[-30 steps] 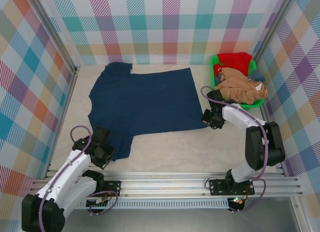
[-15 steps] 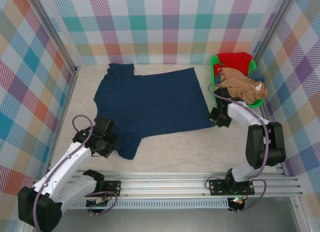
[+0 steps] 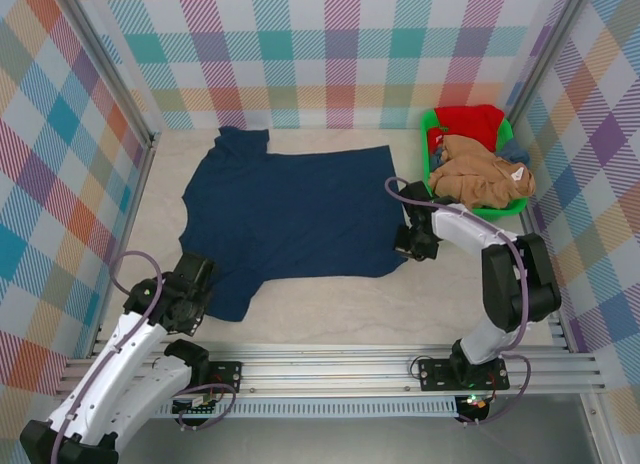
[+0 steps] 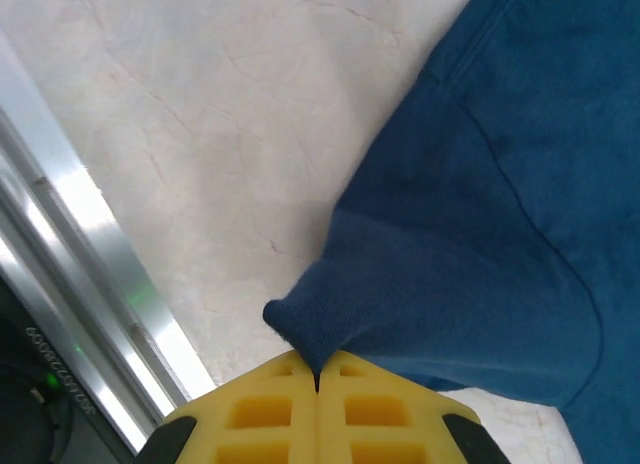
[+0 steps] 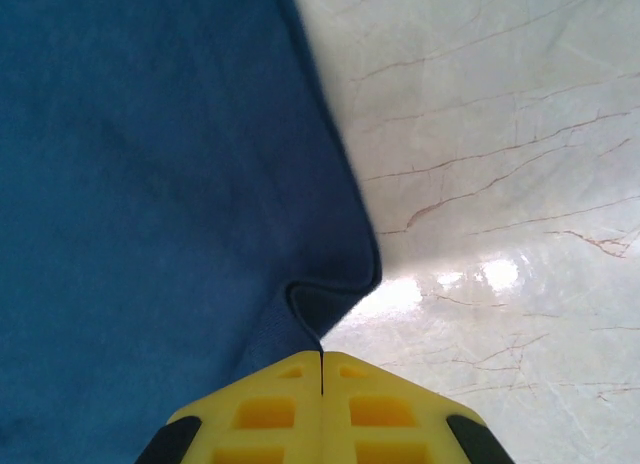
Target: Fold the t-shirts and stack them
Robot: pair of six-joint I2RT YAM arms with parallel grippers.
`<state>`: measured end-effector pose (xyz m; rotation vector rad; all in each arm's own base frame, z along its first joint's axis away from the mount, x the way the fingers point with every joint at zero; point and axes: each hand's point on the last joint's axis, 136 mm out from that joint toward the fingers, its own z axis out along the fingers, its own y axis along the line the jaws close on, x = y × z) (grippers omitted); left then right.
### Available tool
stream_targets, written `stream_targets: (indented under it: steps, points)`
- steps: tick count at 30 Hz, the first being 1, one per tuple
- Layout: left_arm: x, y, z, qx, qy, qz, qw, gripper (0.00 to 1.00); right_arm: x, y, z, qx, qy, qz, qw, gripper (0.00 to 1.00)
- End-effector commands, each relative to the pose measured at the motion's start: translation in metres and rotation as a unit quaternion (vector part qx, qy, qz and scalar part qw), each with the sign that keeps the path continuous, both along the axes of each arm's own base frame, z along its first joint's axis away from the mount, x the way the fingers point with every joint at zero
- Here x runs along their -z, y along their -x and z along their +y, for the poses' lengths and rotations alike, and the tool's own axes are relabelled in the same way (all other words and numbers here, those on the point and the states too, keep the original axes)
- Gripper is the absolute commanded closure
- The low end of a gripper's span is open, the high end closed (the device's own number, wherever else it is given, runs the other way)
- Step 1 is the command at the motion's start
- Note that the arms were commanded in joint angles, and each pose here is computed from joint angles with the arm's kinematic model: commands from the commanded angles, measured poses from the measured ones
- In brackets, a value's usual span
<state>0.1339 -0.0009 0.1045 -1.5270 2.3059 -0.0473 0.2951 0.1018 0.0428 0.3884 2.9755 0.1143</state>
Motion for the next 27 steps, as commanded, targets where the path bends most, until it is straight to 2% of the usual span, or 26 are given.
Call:
stream_targets:
  steps: [1, 9, 14, 15, 16, 18, 20, 23, 25, 27]
  points:
    - [0.020, 0.009, 0.000, -0.012, 0.001, 0.031, 0.999, 1.00, -0.001, -0.001, -0.007, -0.004, 0.018, 0.006, 1.000, 1.00]
    - [0.033, -0.007, -0.008, 0.034, -0.016, 0.052, 0.998, 1.00, -0.007, -0.013, -0.041, 0.028, 0.056, -0.001, 0.998, 1.00]
    - [0.033, -0.005, 0.003, 0.042, -0.054, 0.069, 0.995, 1.00, -0.006, -0.015, -0.042, 0.028, 0.039, 0.003, 0.999, 1.00]
    - [0.033, -0.005, 0.003, 0.043, -0.053, 0.070, 0.995, 0.94, -0.006, -0.014, -0.038, 0.025, 0.030, 0.005, 0.999, 0.97]
    - [0.034, -0.004, 0.002, 0.045, -0.050, 0.071, 0.995, 0.83, -0.005, -0.011, -0.037, 0.027, 0.028, 0.009, 0.999, 0.92]
    - [0.028, -0.004, -0.002, 0.048, -0.038, 0.070, 0.996, 0.63, -0.006, -0.002, -0.035, 0.032, 0.024, 0.016, 0.999, 0.77]
    - [0.011, -0.010, -0.003, 0.058, -0.040, 0.054, 0.996, 0.54, -0.012, 0.005, -0.038, 0.044, 0.025, 0.014, 0.999, 0.66]
    - [-0.028, -0.037, -0.001, 0.070, -0.061, 0.006, 0.996, 0.53, -0.034, 0.006, -0.038, 0.049, 0.017, -0.019, 0.998, 0.56]
    - [-0.037, -0.059, -0.005, 0.075, -0.046, -0.004, 0.996, 0.55, -0.044, 0.002, -0.033, 0.041, 0.007, -0.035, 0.999, 0.57]
    - [-0.029, -0.084, -0.010, 0.072, -0.009, 0.006, 0.997, 0.57, -0.047, -0.004, -0.021, 0.028, -0.010, -0.042, 0.999, 0.62]
